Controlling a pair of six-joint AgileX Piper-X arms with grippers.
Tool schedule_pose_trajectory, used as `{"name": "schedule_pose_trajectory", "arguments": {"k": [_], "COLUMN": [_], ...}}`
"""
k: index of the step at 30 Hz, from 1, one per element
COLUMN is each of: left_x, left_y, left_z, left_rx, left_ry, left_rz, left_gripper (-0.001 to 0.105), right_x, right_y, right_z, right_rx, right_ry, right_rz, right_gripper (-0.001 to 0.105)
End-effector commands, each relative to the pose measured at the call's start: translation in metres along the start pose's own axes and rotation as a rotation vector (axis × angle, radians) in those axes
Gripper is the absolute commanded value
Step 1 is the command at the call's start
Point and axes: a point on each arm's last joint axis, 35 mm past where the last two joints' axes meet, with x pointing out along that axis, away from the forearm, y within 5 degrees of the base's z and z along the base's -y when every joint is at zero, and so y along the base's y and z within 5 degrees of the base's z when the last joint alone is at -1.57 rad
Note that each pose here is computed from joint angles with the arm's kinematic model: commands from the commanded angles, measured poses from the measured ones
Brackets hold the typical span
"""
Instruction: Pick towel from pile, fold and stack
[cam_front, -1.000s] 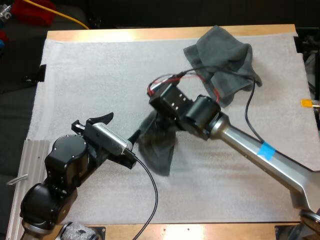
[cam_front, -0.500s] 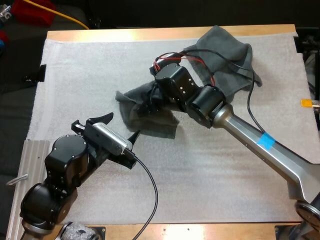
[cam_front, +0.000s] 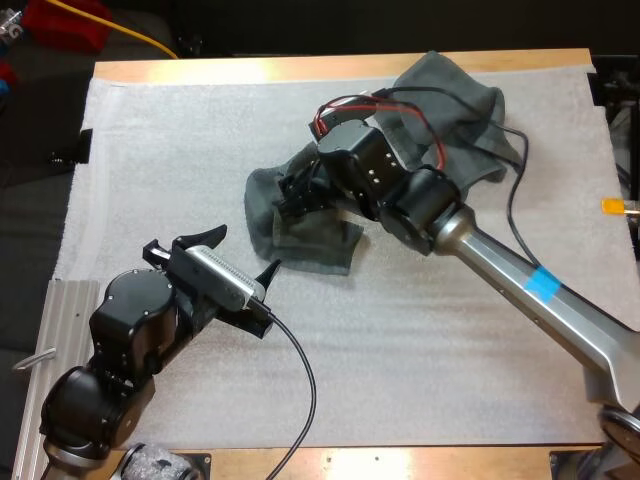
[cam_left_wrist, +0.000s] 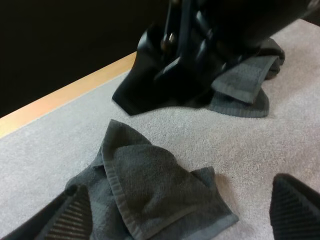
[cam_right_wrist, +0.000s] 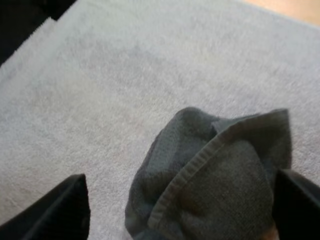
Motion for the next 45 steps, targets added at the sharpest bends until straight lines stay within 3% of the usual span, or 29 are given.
{"name": "schedule_pose_trajectory", "arguments": {"k": [1, 9, 16, 23, 29, 35, 45], "left_x": [-0.004, -0.004, -0.004, -0.007, -0.019, -0.026, -0.026], "left_y": [0.0, 0.0, 0.004, 0.007, 0.02, 0.024, 0.024], "left_z": [0.004, 0.004, 0.0, -0.009, 0.004, 0.013, 0.013], "left_rx": [0.011, 0.039, 0.035, 0.018, -0.03, -0.05, -0.056], "left_ry": [-0.024, -0.024, 0.006, 0.114, 0.075, 0.042, 0.041], "left_rz": [0.011, 0.012, 0.109, 0.13, 0.212, 0.215, 0.21], "left_gripper": [0.07, 0.07, 0.07, 0.07, 0.07, 0.07, 0.07], "right_x": [-0.017, -0.044, -0.061, -0.08, -0.094, -0.107, -0.093], "right_y": [-0.004, -0.004, 0.003, 0.014, 0.014, 0.014, 0.021], "right_z": [0.006, -0.004, -0.016, -0.015, -0.025, -0.044, -0.09], "right_rx": [-0.004, -0.009, 0.0, 0.003, 0.046, 0.147, 0.433], "right_ry": [-0.015, 0.108, 0.232, 0.229, 0.23, 0.223, 0.177], "right_rz": [-0.012, 0.0, 0.022, 0.043, 0.039, 0.03, 0.123], "right_gripper": [0.072, 0.072, 0.068, 0.068, 0.068, 0.068, 0.068]}}
